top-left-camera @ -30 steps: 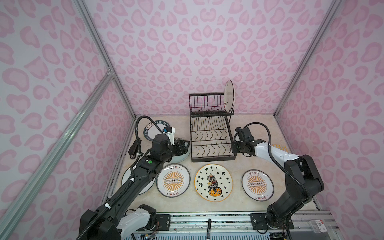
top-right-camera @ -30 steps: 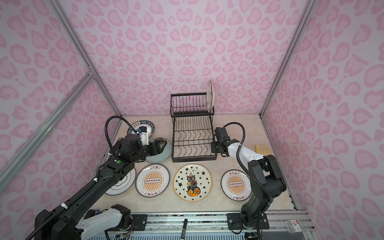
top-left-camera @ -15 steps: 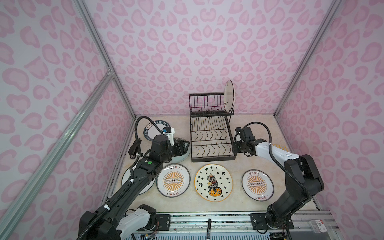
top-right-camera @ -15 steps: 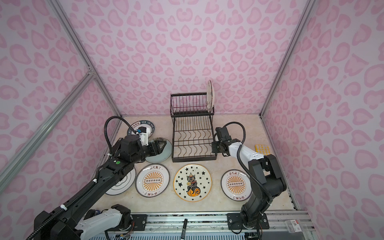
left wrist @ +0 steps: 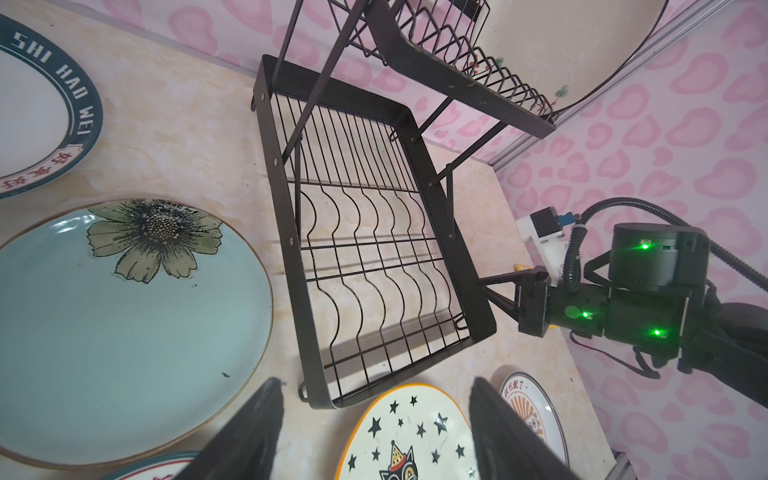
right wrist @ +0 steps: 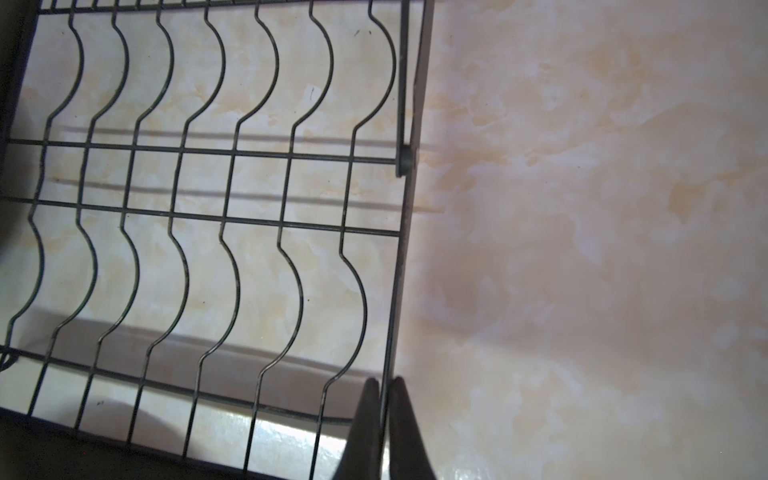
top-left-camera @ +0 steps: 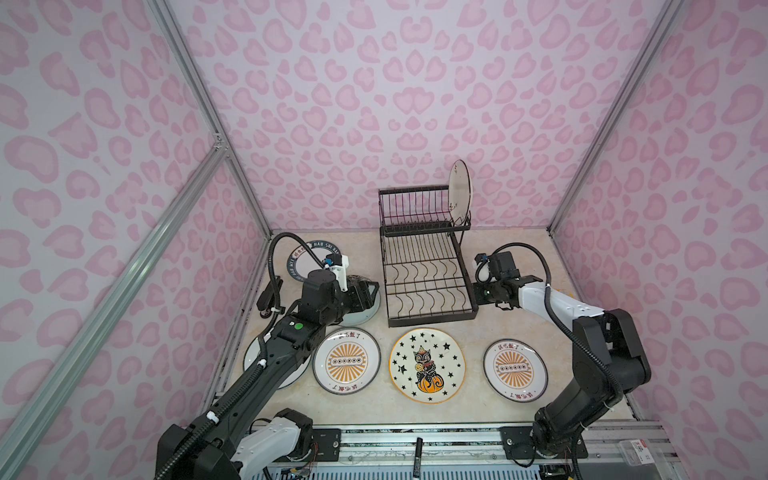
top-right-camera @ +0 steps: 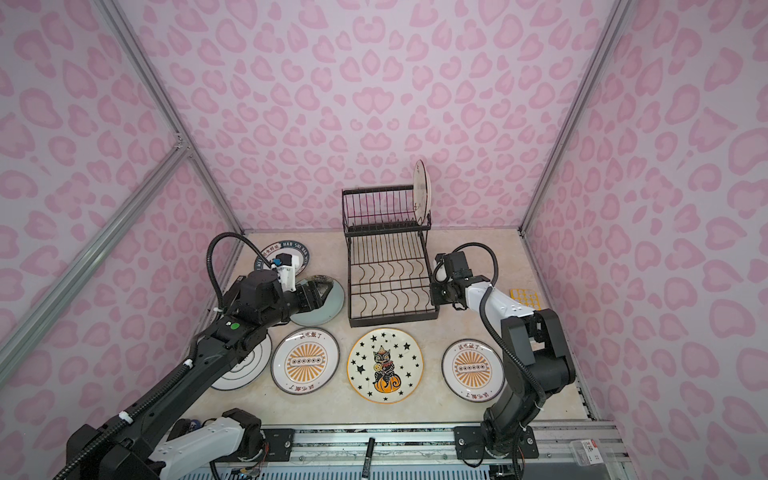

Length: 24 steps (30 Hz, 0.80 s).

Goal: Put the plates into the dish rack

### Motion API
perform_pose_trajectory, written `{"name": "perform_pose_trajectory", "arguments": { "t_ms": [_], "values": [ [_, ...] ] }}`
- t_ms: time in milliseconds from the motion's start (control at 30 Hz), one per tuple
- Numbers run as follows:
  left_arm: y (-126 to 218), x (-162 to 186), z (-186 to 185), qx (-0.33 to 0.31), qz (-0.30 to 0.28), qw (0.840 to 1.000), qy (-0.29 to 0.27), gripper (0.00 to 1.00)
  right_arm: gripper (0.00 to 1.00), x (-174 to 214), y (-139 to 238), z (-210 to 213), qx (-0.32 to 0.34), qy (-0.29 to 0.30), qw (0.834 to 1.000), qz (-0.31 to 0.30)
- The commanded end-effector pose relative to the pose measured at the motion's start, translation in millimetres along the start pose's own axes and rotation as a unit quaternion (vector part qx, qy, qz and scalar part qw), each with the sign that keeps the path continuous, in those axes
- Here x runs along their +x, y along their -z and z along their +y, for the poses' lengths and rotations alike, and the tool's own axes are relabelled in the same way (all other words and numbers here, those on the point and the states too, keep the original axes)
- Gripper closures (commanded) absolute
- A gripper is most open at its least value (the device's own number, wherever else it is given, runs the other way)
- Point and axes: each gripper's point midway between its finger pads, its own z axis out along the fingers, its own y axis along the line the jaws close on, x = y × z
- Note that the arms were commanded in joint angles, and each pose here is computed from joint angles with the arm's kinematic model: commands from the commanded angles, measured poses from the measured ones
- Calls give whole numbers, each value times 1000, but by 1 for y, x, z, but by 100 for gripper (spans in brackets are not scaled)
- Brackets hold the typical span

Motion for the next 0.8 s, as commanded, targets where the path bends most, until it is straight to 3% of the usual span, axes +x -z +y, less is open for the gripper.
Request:
{"name": "perform_pose_trajectory", "arguments": {
  "t_ms": [0, 767],
  "values": [
    [1, -1, -1, 3, -3, 1000, -4, 27, 100, 12, -1, -4, 0, 27, 999, 28],
    [-2, -2, -2, 3, -1, 1000, -6, 27, 100, -5, -7, 6, -73, 124, 989, 31]
  ]
}}
